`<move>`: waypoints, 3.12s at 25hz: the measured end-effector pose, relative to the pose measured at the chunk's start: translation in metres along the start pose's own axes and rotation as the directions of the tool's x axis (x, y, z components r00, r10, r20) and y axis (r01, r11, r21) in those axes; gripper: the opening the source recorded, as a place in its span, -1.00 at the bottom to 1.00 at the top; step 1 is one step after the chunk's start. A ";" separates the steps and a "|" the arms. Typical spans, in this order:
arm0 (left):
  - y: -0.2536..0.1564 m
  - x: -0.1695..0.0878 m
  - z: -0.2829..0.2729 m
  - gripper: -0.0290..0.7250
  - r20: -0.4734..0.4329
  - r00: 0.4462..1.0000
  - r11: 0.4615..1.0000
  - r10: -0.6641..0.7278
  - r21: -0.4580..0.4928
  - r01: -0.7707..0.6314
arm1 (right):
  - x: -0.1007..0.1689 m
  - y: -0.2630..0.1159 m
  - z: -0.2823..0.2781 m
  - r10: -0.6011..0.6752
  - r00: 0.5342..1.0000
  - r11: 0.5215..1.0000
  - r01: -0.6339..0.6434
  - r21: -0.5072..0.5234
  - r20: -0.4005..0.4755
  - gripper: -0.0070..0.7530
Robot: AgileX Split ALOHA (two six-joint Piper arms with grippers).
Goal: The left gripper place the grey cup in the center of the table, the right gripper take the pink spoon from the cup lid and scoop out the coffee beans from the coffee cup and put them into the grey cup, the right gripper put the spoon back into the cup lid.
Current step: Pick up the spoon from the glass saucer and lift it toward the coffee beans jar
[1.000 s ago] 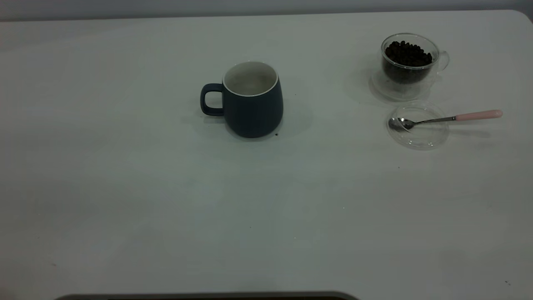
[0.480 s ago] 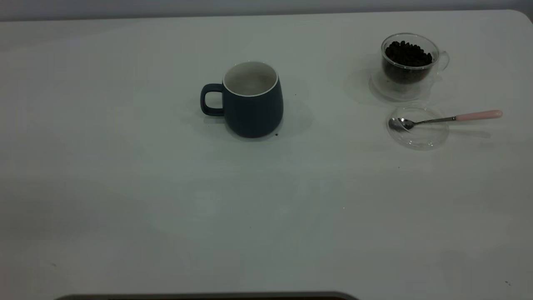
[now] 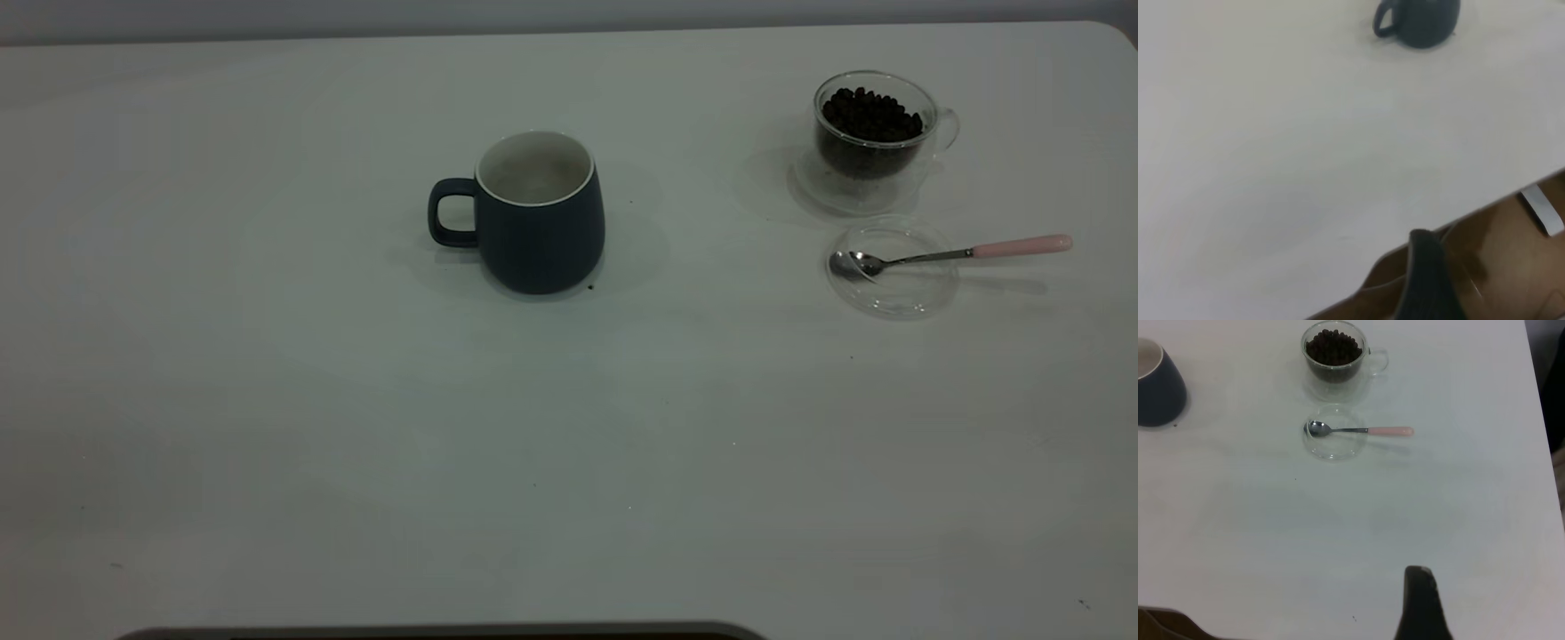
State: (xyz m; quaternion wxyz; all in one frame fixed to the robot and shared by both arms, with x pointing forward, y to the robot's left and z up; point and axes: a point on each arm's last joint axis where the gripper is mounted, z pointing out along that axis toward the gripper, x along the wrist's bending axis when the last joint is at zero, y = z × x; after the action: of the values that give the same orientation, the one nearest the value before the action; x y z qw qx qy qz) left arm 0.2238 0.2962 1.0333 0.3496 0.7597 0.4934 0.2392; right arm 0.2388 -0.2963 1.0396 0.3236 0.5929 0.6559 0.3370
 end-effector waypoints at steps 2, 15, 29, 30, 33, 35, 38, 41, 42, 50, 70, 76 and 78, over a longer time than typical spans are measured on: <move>0.000 -0.001 0.000 0.58 -0.047 0.998 0.999 -0.039 0.001 0.039 | 0.000 0.000 0.000 0.000 1.000 1.000 0.000 0.000 0.000 0.50; -0.001 -0.004 0.000 0.58 -0.193 0.969 0.987 -0.158 -0.026 0.155 | 0.000 0.000 0.000 0.000 1.000 1.000 0.000 0.000 0.000 0.50; -0.001 -0.004 0.000 0.58 -0.193 0.968 0.987 -0.161 -0.027 0.159 | 0.000 0.000 0.000 0.000 1.000 1.000 0.000 0.000 0.000 0.50; -0.001 -0.004 0.000 0.58 -0.193 0.968 0.987 -0.161 -0.027 0.159 | 0.000 0.000 0.000 0.002 1.000 1.000 -0.002 0.000 -0.003 0.50; -0.001 -0.004 0.000 0.58 -0.193 0.968 0.987 -0.161 -0.027 0.159 | 0.002 0.001 0.001 0.028 0.999 1.000 -0.028 0.003 -0.018 0.50; -0.001 -0.004 0.000 0.58 -0.193 0.968 0.987 -0.161 -0.027 0.159 | 0.001 0.005 0.004 0.058 0.998 0.998 -0.057 0.026 -0.019 0.50; -0.001 -0.004 0.000 0.58 -0.193 0.968 0.987 -0.161 -0.027 0.159 | 0.001 0.020 0.018 0.101 0.995 0.992 -0.099 0.077 -0.022 0.53; -0.001 -0.004 0.000 0.58 -0.193 0.968 0.987 -0.161 -0.027 0.159 | 0.002 0.042 0.038 0.138 0.989 0.985 -0.133 0.106 -0.043 0.58; -0.001 -0.004 0.000 0.58 -0.193 0.968 0.987 -0.161 -0.027 0.159 | 0.002 0.049 0.046 0.150 0.987 0.983 -0.143 0.119 -0.052 0.59; -0.001 -0.004 0.000 0.58 -0.193 0.968 0.987 -0.161 -0.027 0.159 | -0.003 0.109 0.144 0.087 0.994 0.959 -0.067 0.277 -0.059 0.59; -0.001 -0.004 0.000 0.58 -0.193 0.968 0.987 -0.161 -0.027 0.158 | -0.104 0.060 0.355 0.395 0.900 0.763 -0.210 0.611 -0.184 0.57; -0.001 -0.004 0.000 0.58 -0.193 0.968 0.987 -0.161 -0.027 0.158 | -0.130 0.033 0.395 0.475 0.837 0.756 -0.230 0.613 -0.272 0.57; -0.001 -0.004 0.000 0.58 -0.193 0.968 0.987 -0.161 -0.027 0.158 | -0.137 0.027 0.407 0.498 0.821 0.748 -0.244 0.617 -0.279 0.57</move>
State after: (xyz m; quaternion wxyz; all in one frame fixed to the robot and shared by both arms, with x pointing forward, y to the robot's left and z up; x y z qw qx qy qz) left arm 0.2216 0.2926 1.0324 0.3221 0.6886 0.5833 0.2859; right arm 0.6016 -0.4067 0.8357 -0.0903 0.6930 0.6439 0.3114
